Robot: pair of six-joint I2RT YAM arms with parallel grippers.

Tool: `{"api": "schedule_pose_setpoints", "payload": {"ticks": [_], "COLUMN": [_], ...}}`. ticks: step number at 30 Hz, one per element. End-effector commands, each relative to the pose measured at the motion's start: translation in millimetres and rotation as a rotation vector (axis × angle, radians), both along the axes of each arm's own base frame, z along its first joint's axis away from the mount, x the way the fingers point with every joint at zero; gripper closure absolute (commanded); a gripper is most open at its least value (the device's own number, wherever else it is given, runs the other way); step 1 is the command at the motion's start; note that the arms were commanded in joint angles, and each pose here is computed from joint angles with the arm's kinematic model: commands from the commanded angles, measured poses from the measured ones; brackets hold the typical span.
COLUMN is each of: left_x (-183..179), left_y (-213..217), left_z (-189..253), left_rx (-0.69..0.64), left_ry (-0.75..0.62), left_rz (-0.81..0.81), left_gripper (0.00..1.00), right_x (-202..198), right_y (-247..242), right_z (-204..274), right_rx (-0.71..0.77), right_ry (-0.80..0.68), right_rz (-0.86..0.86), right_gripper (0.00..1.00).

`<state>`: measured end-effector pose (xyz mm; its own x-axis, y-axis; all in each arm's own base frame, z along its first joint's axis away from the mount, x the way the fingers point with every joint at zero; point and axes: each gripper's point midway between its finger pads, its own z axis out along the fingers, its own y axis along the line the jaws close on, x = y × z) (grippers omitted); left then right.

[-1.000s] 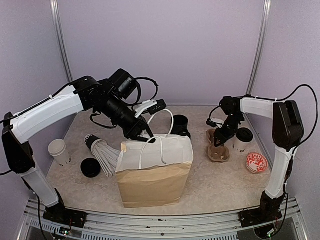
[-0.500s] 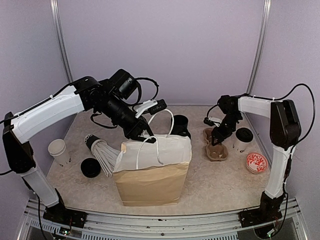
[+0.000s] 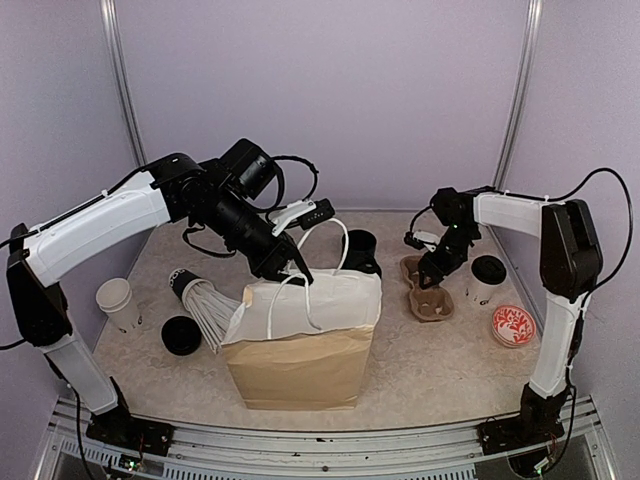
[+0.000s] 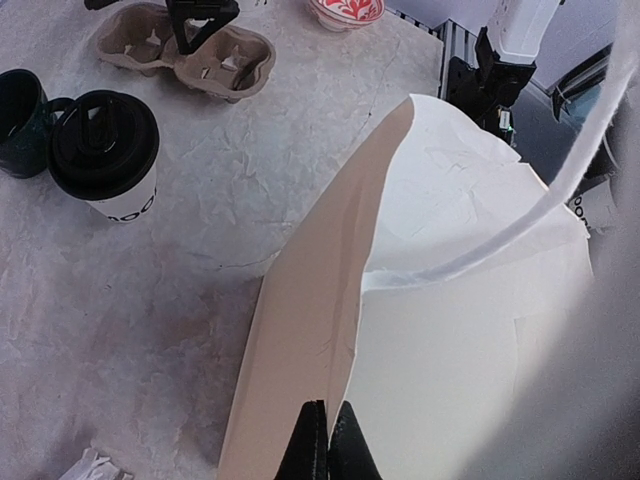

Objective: Pack the takeout coffee

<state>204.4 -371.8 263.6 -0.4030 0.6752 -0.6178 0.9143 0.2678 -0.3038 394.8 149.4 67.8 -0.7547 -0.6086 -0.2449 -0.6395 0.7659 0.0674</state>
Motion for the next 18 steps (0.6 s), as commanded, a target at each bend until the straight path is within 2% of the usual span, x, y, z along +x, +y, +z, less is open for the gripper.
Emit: {"api": "schedule_pose_setpoints", "payload": {"ticks": [1,10,18], "left_x": [0,-1,0], "left_y": [-2,-1,-1], "left_z": [-12,-14,-17], "left_rx": [0.035,0.043,0.052], "left_ry": [0.021,0.025,0.032], "left_rz": [0.002,0.006,0.009], "left_gripper": [1.0,1.0,1.0], "right_x": [-6,-10,-7], "right_y": [6,9,3], "right_z": [4,-8,-21], "right_rx": [0.031,0.032,-0.045], "right_ry": [0.012,0.051,0.047], "right_rz": [-0.009,-0.011,-0.017], "right_gripper": [0.42,0.41,0.43]}}
